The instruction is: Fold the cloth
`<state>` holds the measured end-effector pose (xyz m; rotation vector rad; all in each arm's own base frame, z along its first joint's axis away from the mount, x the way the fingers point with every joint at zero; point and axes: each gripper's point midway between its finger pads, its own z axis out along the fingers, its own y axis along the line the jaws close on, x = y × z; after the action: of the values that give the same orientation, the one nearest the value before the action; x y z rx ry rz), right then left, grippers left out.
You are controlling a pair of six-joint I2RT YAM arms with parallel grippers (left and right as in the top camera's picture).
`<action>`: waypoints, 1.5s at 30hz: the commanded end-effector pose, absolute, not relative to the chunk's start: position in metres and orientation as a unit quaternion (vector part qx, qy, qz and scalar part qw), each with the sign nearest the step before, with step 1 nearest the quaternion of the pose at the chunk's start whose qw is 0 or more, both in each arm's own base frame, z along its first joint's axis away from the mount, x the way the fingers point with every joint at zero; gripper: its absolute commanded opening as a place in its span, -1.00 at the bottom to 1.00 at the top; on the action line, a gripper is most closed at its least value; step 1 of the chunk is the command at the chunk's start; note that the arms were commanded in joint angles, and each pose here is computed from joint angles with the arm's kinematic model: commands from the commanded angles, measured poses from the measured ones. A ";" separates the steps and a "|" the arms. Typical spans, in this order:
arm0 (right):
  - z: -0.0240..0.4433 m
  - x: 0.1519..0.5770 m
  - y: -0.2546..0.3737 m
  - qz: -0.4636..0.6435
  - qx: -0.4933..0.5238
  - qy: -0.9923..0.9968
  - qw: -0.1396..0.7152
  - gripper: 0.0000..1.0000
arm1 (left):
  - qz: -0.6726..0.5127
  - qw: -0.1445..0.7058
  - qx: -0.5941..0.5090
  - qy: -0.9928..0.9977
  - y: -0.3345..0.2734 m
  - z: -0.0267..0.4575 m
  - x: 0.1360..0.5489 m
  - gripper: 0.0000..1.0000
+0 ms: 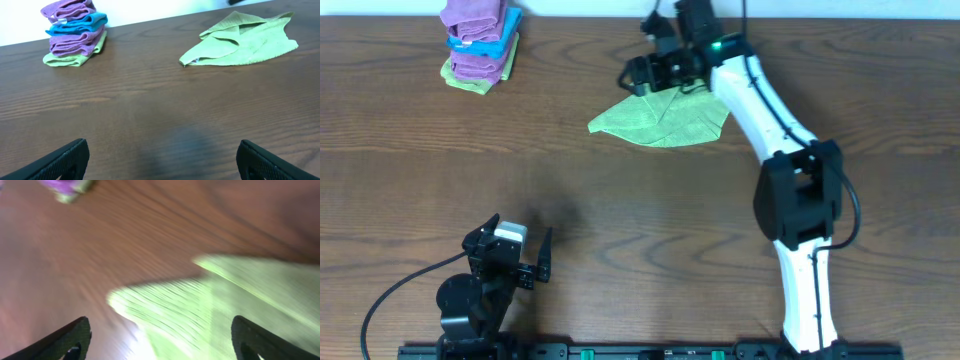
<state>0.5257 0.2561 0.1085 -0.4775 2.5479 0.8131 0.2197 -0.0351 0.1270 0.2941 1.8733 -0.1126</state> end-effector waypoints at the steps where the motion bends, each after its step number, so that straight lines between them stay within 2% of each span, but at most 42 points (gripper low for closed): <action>1: 0.097 0.534 0.214 0.230 -0.140 0.941 0.204 0.61 | -0.051 0.574 0.125 0.808 -0.036 0.117 0.219 0.90; 3: 0.087 0.529 0.196 0.195 -0.140 0.953 0.187 0.29 | -0.051 0.574 0.125 0.808 -0.036 0.117 0.220 0.90; 4: 0.083 0.525 0.190 0.182 -0.144 0.956 0.177 0.19 | -0.051 0.574 0.125 0.808 -0.036 0.117 0.220 0.90; 7: 0.074 0.512 0.177 0.148 -0.162 0.964 0.150 0.05 | -0.051 0.574 0.125 0.808 -0.036 0.117 0.219 0.90; 9: 0.068 0.506 0.166 0.117 -0.161 0.971 0.133 -0.11 | -0.051 0.574 0.124 0.808 -0.036 0.117 0.220 0.90; 11: 0.061 0.496 0.160 0.108 -0.180 0.971 0.112 -0.15 | -0.051 0.574 0.124 0.808 -0.036 0.117 0.220 0.91; 16: 0.039 0.481 0.146 0.096 -0.182 0.976 0.077 -0.20 | -0.051 0.574 0.124 0.808 -0.036 0.117 0.220 0.90; 31: 0.006 0.464 0.127 0.103 -0.180 0.977 0.044 -0.01 | -0.051 0.574 0.125 0.808 -0.036 0.117 0.220 0.90; 35: 0.002 0.457 0.140 0.144 -0.189 0.971 0.039 0.01 | -0.051 0.574 0.125 0.808 -0.036 0.117 0.220 0.90; 42: 0.006 0.453 0.151 0.179 -0.189 0.965 0.036 -0.07 | -0.051 0.574 0.125 0.808 -0.036 0.117 0.220 0.90; 45: 0.006 0.450 0.152 0.179 -0.189 0.965 0.030 -0.18 | -0.051 0.574 0.124 0.808 -0.036 0.117 0.220 0.90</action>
<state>0.4557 0.1468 0.0089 -0.5681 2.9689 0.4942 0.2197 -0.0352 0.1270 0.2943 1.8733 -0.1130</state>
